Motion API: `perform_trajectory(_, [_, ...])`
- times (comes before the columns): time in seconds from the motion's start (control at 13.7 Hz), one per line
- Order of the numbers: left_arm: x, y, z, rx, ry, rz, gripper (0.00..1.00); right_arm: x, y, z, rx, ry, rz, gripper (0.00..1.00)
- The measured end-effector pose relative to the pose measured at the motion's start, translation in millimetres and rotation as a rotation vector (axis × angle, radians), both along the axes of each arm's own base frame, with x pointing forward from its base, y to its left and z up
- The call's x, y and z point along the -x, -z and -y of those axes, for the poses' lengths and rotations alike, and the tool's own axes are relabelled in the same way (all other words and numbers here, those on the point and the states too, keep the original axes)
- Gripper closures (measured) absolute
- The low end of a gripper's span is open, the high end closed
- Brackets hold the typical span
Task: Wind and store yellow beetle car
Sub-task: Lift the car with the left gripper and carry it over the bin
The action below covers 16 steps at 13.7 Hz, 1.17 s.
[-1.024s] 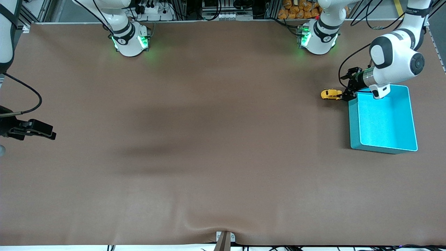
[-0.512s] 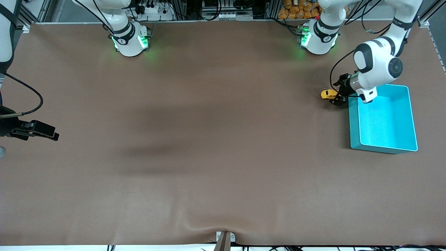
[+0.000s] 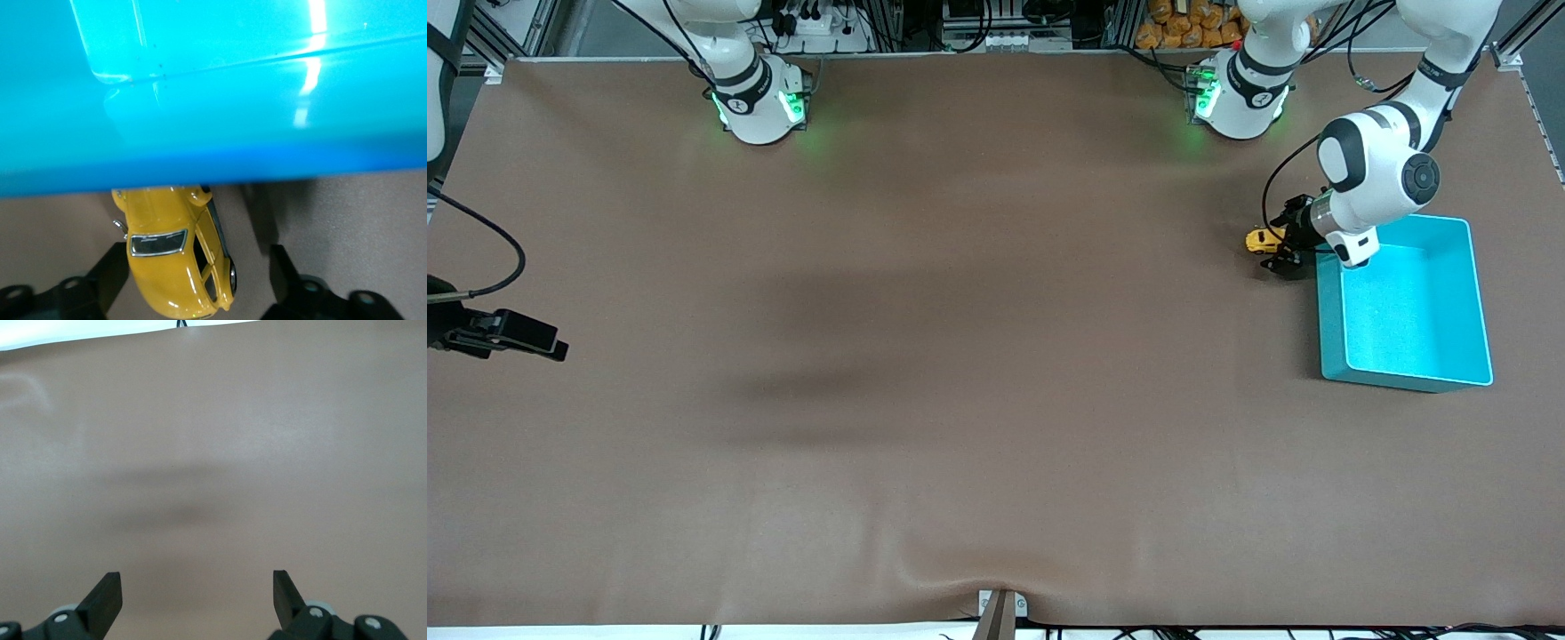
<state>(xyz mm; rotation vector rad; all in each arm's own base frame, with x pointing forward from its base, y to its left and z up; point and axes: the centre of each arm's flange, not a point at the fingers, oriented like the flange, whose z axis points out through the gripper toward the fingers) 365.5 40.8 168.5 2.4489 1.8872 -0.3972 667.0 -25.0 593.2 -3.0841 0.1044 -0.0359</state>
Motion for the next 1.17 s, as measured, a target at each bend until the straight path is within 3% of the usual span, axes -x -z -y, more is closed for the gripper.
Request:
perform_trajectory(0.22, [-5,-3,2,-0.008,-0.019,0.011,0.48,0,0,3,-0.001,0.004,0.000,0.00])
perform_trajectory(0.66, [-13,-9,42,-0.015,0.001,0.024,0.50,0,1,3,-0.002,0.004,-0.001,0.00])
perform_trajectory(0.95, [-32,-35,79,-0.023,0.049,0.084,0.50,0,1,4,-0.002,0.005,-0.002,0.00])
perform_trajectory(1.17, [-57,-69,94,-0.013,0.095,0.083,0.50,0,1,4,-0.002,0.007,-0.002,0.00])
